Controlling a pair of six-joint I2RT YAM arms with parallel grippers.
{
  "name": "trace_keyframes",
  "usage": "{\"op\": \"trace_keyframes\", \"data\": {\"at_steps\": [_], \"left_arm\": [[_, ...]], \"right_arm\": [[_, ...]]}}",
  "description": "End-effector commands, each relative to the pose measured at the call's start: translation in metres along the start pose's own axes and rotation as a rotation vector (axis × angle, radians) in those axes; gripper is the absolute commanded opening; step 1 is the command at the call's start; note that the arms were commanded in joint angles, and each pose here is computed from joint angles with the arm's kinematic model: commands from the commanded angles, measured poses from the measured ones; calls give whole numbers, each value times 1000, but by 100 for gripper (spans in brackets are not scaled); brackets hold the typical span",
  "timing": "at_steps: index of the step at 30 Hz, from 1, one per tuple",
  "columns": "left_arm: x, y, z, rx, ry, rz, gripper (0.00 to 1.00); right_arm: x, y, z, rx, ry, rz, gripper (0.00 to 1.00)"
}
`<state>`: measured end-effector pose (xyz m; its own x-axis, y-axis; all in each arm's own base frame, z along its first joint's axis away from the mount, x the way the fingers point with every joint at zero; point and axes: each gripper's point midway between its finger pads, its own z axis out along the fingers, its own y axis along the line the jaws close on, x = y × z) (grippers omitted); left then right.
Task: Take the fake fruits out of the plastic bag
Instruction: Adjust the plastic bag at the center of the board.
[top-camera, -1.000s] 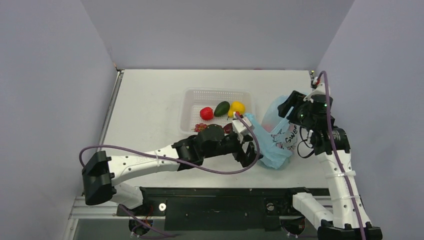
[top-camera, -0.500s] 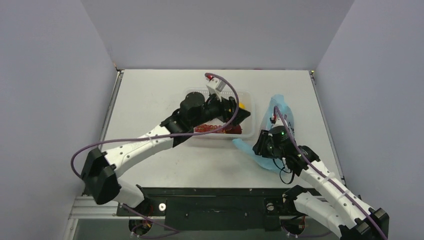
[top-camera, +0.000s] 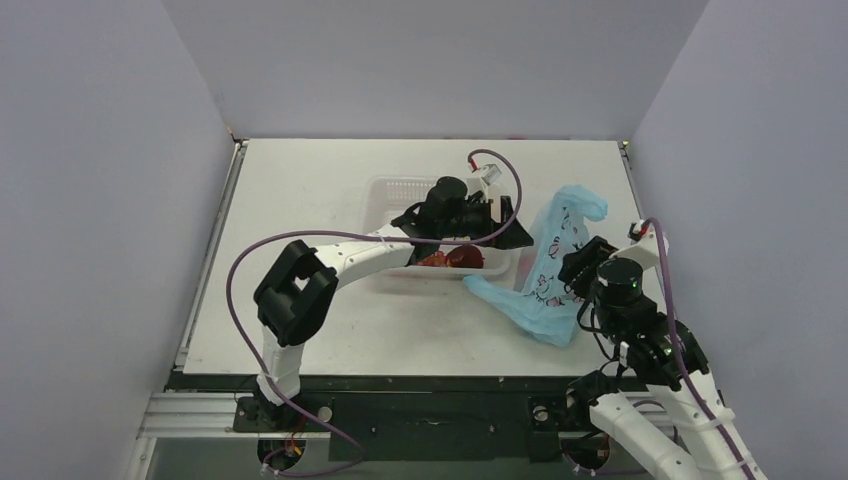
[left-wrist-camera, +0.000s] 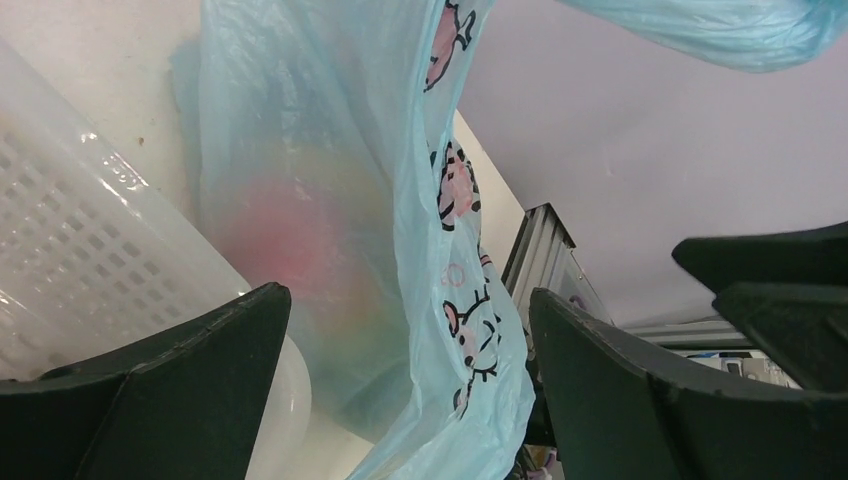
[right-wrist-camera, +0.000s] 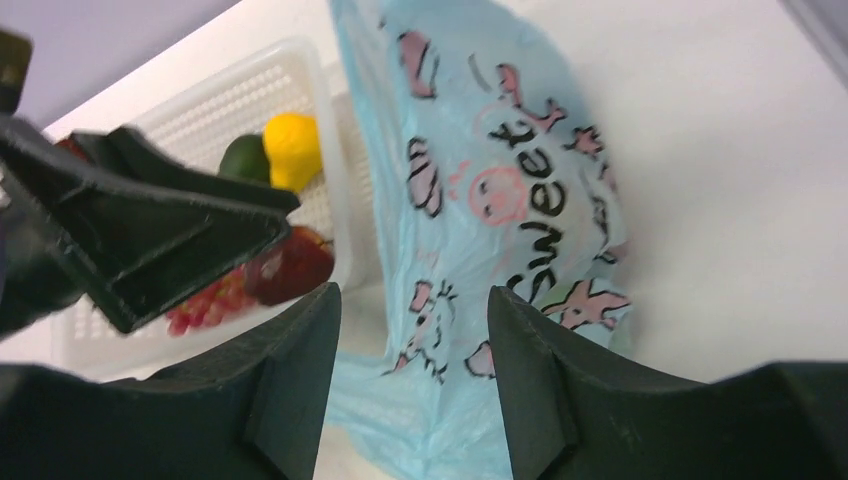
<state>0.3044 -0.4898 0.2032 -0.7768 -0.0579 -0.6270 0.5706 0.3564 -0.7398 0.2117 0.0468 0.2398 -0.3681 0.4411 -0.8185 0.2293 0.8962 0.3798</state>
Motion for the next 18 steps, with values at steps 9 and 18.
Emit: {"op": "trace_keyframes", "data": {"at_steps": [9,18], "left_arm": [[9,-21,37,73,64,47,62],[25,-5,62,51,117,47,50]], "right_arm": [[-20,-32,35,202,22,-98,49],[4,-41,43,203,66,-96,47]]}}
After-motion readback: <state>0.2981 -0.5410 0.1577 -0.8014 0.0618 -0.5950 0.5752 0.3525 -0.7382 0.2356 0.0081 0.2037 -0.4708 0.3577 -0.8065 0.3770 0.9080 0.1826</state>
